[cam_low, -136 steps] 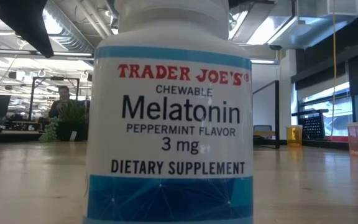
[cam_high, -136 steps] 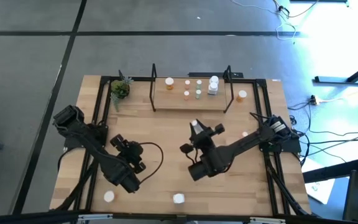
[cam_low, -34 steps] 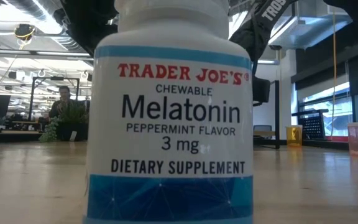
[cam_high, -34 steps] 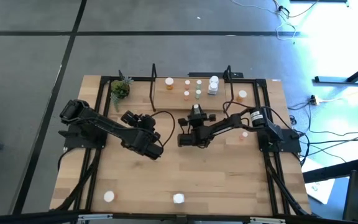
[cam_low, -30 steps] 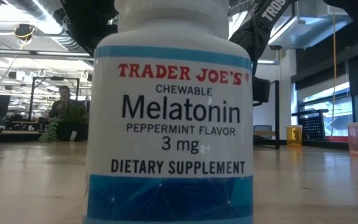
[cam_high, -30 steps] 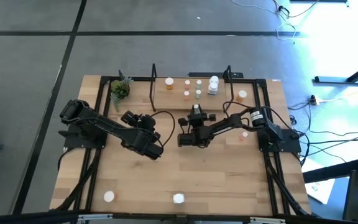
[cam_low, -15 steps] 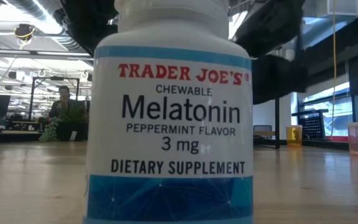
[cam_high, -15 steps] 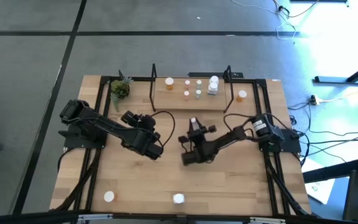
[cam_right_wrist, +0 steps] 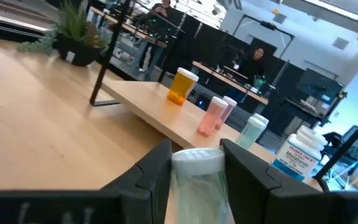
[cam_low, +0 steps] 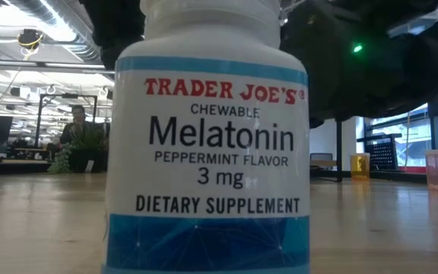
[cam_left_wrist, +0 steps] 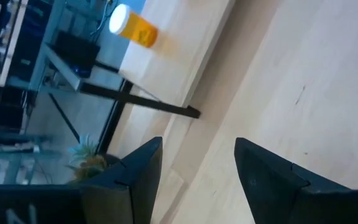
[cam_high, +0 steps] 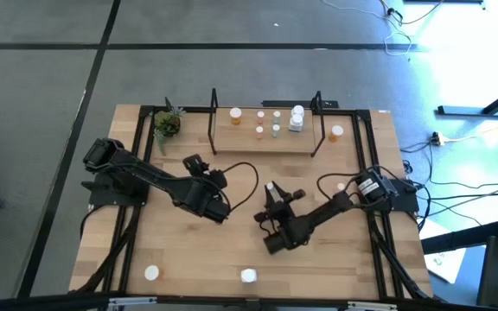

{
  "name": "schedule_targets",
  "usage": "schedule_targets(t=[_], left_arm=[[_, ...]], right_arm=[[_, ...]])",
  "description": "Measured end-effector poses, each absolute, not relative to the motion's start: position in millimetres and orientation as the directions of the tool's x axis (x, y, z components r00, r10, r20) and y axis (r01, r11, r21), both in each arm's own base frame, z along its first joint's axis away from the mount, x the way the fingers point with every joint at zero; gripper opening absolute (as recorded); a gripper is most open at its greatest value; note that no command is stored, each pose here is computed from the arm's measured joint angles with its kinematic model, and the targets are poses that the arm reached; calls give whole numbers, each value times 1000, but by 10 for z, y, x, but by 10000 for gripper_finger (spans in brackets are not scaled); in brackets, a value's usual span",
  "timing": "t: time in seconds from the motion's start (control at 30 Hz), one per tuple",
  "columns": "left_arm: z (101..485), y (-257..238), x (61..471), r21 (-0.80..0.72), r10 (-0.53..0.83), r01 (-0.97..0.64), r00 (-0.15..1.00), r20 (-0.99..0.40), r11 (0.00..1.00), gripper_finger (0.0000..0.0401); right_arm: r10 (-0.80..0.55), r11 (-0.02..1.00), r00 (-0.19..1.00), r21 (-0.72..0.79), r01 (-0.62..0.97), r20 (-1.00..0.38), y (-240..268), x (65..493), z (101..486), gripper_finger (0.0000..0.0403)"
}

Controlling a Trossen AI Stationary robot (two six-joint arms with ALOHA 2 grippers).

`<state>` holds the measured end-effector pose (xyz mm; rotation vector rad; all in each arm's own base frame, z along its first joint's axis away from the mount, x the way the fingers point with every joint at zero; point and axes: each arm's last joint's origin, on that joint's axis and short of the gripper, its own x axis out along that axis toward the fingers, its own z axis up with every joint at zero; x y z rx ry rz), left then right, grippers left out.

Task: Pick and place medicine bottles onto shelf by color
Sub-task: Put the green pill bottle on the shelf aligned with the green bottles

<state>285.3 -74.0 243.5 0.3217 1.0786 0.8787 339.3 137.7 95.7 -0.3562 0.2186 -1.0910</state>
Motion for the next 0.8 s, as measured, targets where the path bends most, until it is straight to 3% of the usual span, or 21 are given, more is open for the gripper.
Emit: schedule_targets(t=[0.2,0.37,0.8], left_arm=[[2436,-740,2861,625,758,-461,193,-623,630,195],[2436,-742,2864,622,758,-463,196,-623,631,195],[2434,-751,2891,600,751,-483,216,-624,637,195]], right_arm=[[-892,415,452,-398,818,-1,1387,3374,975,127],[-891,435,453,-286,854,-1,1390,3371,975,127],[-877,473,480,-174,864,-2,1493,3331,974,127]])
